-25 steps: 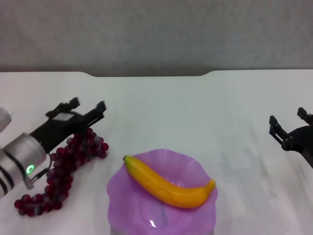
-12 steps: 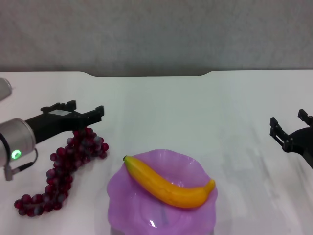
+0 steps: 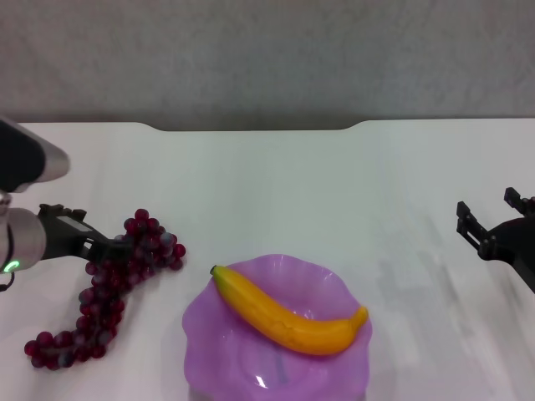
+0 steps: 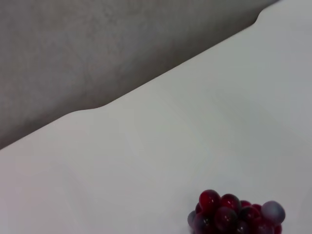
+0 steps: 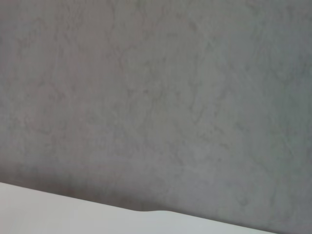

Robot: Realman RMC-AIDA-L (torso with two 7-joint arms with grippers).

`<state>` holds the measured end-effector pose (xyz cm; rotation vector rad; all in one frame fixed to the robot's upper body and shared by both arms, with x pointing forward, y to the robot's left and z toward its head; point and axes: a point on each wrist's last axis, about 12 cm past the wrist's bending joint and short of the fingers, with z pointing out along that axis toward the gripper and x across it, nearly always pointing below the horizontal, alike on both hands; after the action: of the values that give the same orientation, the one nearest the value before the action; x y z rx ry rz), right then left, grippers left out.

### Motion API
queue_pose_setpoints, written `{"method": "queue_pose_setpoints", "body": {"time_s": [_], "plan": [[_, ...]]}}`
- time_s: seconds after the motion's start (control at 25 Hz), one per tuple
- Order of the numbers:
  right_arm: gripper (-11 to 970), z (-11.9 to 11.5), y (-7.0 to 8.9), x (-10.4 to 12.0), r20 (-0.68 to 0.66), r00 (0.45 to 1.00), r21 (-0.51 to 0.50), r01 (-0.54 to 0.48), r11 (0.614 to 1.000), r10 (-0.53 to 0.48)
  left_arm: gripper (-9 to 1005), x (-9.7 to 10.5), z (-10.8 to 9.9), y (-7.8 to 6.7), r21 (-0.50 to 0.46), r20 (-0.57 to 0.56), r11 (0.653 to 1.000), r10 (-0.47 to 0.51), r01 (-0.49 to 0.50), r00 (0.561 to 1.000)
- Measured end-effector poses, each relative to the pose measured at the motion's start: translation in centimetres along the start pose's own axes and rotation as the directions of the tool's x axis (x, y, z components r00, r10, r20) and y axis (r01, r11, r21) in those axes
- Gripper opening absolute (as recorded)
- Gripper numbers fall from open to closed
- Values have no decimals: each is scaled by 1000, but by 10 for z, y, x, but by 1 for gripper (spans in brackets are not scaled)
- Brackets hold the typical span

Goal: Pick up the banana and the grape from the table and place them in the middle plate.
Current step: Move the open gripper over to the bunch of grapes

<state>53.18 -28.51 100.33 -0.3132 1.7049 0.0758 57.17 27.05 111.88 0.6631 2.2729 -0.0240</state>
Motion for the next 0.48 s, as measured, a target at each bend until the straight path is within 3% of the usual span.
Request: {"method": "queue_pose_setpoints", "body": {"time_s": [0.48], "plan": [[788,2,2,-1,1,1000,-6,-3,1000,3,894,-6,30,-6,66,-129,997,48,-40,991]]}}
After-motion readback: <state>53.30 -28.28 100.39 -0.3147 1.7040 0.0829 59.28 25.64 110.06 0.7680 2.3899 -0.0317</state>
